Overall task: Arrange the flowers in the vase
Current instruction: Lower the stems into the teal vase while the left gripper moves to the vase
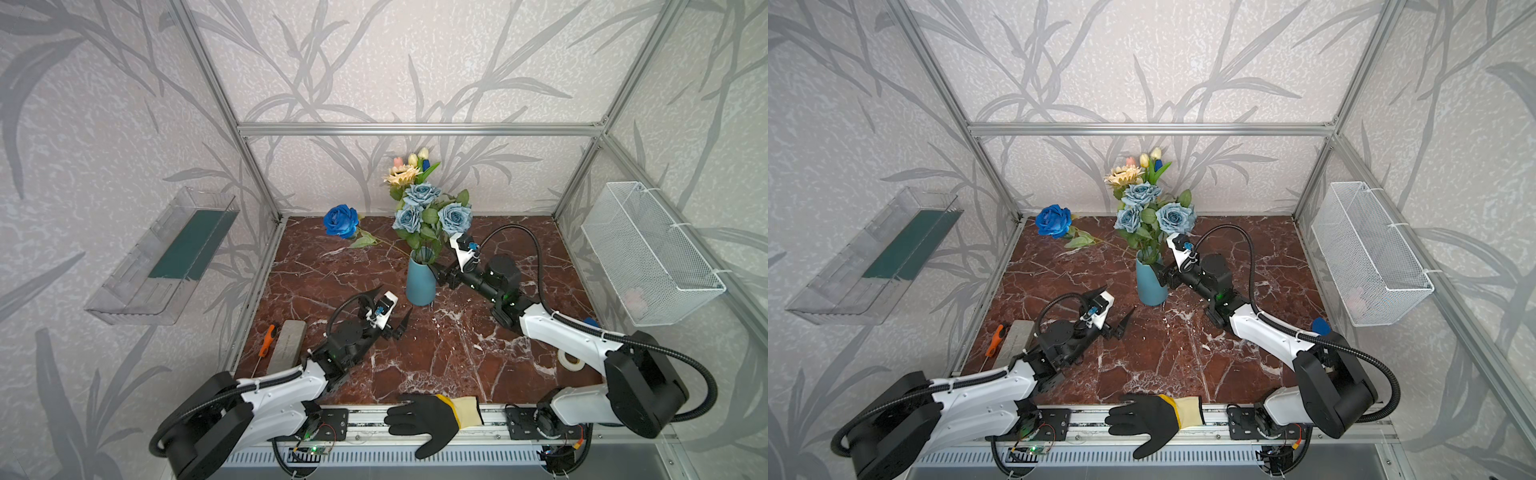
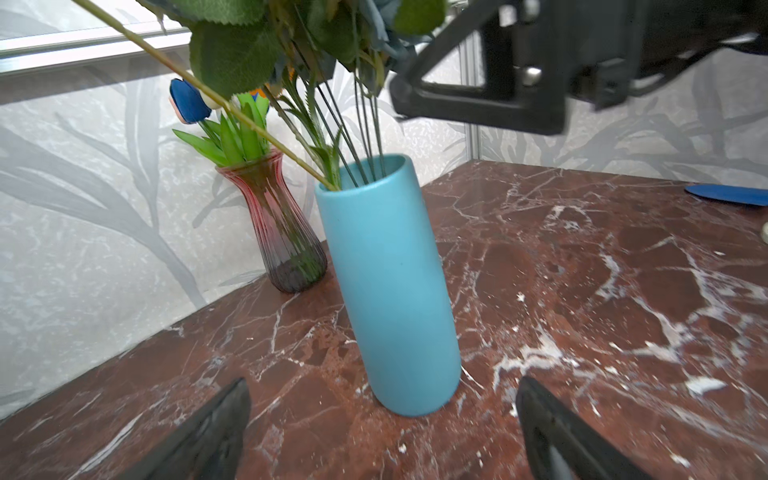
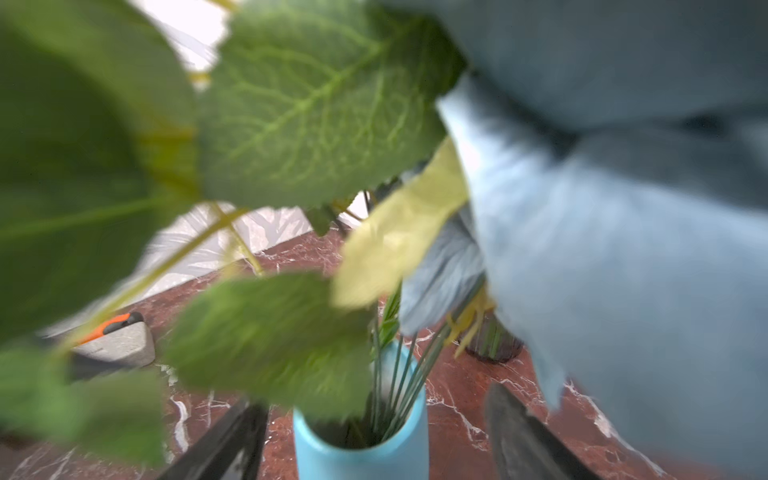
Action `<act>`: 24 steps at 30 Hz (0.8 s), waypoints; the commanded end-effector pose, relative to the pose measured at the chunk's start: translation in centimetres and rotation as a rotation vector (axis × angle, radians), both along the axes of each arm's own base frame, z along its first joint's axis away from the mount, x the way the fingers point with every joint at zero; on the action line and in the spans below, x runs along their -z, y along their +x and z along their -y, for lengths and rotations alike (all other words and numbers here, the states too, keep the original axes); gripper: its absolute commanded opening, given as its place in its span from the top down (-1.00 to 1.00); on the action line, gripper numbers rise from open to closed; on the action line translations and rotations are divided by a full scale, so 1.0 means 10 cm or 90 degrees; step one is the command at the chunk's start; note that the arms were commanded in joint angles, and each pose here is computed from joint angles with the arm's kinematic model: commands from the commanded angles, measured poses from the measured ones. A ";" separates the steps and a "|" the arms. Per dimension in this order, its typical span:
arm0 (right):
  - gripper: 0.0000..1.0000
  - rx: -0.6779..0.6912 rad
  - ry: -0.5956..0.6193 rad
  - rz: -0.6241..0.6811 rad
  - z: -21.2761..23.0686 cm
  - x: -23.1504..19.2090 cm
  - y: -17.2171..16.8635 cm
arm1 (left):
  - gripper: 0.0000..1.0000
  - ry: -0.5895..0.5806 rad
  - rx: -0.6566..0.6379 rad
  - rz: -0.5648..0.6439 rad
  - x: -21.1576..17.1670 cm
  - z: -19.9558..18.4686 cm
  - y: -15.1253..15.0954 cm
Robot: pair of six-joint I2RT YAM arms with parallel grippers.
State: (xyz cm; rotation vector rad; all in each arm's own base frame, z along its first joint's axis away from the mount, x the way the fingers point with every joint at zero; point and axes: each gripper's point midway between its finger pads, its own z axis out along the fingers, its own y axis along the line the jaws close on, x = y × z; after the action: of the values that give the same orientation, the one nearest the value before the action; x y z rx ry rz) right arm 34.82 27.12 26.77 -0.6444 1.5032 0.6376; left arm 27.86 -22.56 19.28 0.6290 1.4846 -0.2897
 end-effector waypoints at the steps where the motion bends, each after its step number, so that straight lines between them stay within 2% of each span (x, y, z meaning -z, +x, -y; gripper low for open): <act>1: -0.74 -0.025 0.027 0.069 0.02 -0.26 -0.19 | -0.99 -0.041 0.002 0.052 -0.27 0.17 0.22; 9: -0.77 -0.028 0.007 0.097 0.19 -0.19 -0.49 | -0.98 -0.087 -0.008 0.095 -0.29 0.43 0.69; 18: -0.77 0.000 -0.005 0.150 0.50 -0.15 -0.84 | -0.98 -0.093 -0.001 0.083 -0.20 0.73 1.04; 24: -0.77 0.021 -0.010 0.133 0.68 0.04 -1.02 | -0.98 -0.089 0.003 0.076 -0.12 0.87 1.23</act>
State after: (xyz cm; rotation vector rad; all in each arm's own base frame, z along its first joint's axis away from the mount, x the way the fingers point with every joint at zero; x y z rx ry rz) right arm 25.06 21.16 27.06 -0.6979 1.3157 0.5445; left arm 39.54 -30.72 19.31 0.5447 1.3784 -0.3268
